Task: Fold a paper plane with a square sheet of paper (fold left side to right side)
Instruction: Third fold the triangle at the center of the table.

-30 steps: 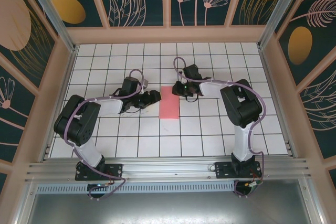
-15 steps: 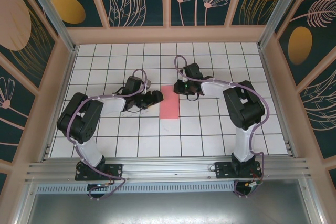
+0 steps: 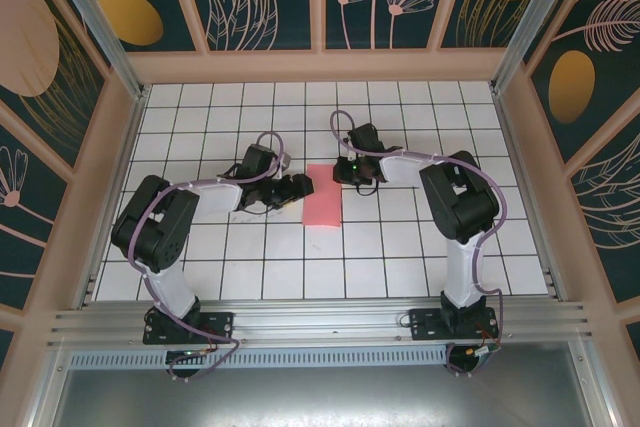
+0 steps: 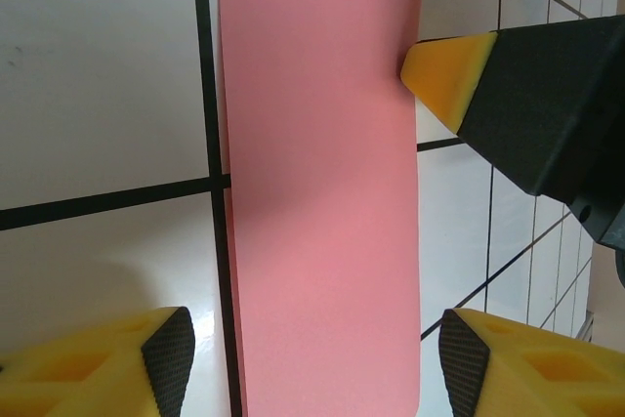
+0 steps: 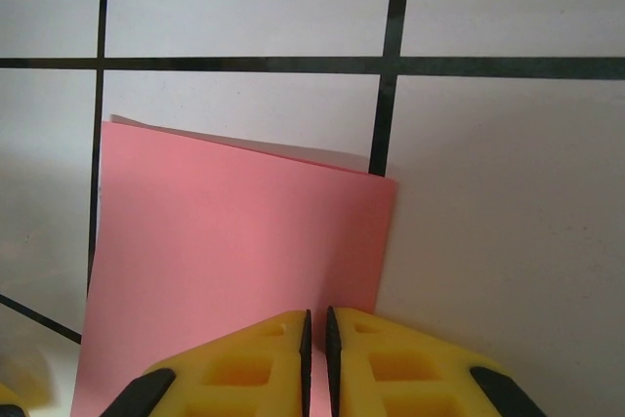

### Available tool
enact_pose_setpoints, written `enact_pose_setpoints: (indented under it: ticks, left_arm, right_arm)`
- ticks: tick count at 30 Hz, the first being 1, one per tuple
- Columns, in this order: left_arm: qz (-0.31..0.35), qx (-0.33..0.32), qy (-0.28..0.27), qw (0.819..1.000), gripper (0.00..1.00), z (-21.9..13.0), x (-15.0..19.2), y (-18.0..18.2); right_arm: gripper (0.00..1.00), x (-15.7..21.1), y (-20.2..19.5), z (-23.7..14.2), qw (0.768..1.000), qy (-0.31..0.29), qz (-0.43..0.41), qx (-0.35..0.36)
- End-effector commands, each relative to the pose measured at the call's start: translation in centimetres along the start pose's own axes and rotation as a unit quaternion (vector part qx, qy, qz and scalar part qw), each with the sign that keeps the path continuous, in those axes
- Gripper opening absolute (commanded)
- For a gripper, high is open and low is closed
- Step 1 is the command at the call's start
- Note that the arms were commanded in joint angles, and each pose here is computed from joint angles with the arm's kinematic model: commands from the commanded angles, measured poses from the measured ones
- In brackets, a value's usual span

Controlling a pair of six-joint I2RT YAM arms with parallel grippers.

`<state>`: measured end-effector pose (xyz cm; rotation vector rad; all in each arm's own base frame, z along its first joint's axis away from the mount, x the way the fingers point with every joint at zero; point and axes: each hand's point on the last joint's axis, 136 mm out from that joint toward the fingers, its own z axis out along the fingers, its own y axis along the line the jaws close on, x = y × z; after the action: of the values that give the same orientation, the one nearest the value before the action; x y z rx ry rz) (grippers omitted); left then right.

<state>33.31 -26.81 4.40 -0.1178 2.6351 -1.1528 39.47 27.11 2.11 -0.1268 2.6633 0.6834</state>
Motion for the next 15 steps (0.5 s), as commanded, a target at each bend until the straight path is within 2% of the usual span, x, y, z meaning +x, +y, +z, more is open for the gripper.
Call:
enact_pose_setpoints:
  ticks: [1,7,15]
  left_arm:
    - [0.007,-0.005,0.014,1.000,0.69,0.73,0.31,-0.07]
    - [0.006,-0.004,0.023,1.000,0.68,1.19,0.62,-0.22]
    - [0.008,0.003,0.037,0.999,0.61,1.66,1.16,-0.67]
  right_arm:
    - [0.15,0.72,-0.90,0.95,1.000,0.018,-0.007,0.017]
    - [0.15,0.69,-0.75,0.98,1.000,0.017,-0.008,0.012]
    - [0.15,0.89,-0.73,1.06,1.000,0.019,-0.008,0.011]
